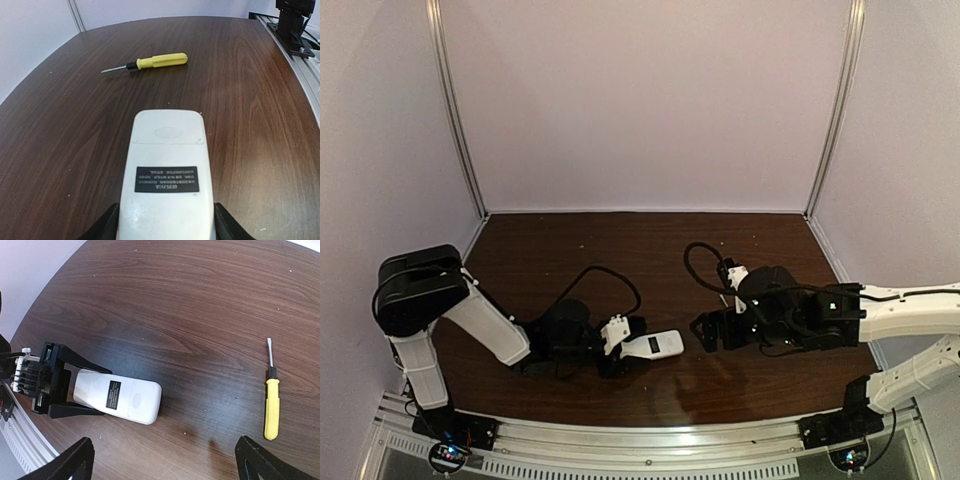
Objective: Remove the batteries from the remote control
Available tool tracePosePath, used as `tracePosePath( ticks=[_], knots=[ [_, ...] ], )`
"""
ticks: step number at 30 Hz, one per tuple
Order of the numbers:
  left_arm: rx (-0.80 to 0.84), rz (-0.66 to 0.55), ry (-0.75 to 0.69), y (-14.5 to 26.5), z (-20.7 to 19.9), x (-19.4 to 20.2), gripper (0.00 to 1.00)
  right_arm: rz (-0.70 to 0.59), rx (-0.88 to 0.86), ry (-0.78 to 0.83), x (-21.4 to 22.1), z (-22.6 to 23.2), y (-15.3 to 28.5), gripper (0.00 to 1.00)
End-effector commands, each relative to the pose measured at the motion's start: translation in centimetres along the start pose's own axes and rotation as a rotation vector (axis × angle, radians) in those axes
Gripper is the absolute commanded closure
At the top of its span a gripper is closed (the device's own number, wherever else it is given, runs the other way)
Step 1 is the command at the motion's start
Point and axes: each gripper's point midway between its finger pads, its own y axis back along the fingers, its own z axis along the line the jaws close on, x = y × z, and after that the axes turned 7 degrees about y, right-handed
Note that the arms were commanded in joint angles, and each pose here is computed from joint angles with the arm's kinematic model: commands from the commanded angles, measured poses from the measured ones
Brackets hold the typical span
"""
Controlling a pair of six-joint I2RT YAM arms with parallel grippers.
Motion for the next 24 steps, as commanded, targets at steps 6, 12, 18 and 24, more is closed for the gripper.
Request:
tracePosePath(
  ticks=[6,12,18,24],
  knots=[
    [-0.035,-0.084,-0.071,2.1,0.1,-2.3,1.00,0.026,-0.110,-0.036,-1.7,1.9,-0.7,0.00],
    [0.000,-0.072,-0.057,2.2,-0.4,-2.7,1.00,0.091,-0.163,-0.030,-0.8,2.8,-1.9,0.00],
    [0.092,-0.085,-0.065,2.5,-2.0,-3.4,1.00,0.122,-0.227,-0.076,0.0,3.5,-1.8,0.00],
    [0.133,-0.100,-0.092,2.4,-2.6,-4.5,1.00,0.160,-0.254,-0.117,1.1,3.3,-2.0,0.00]
  ],
)
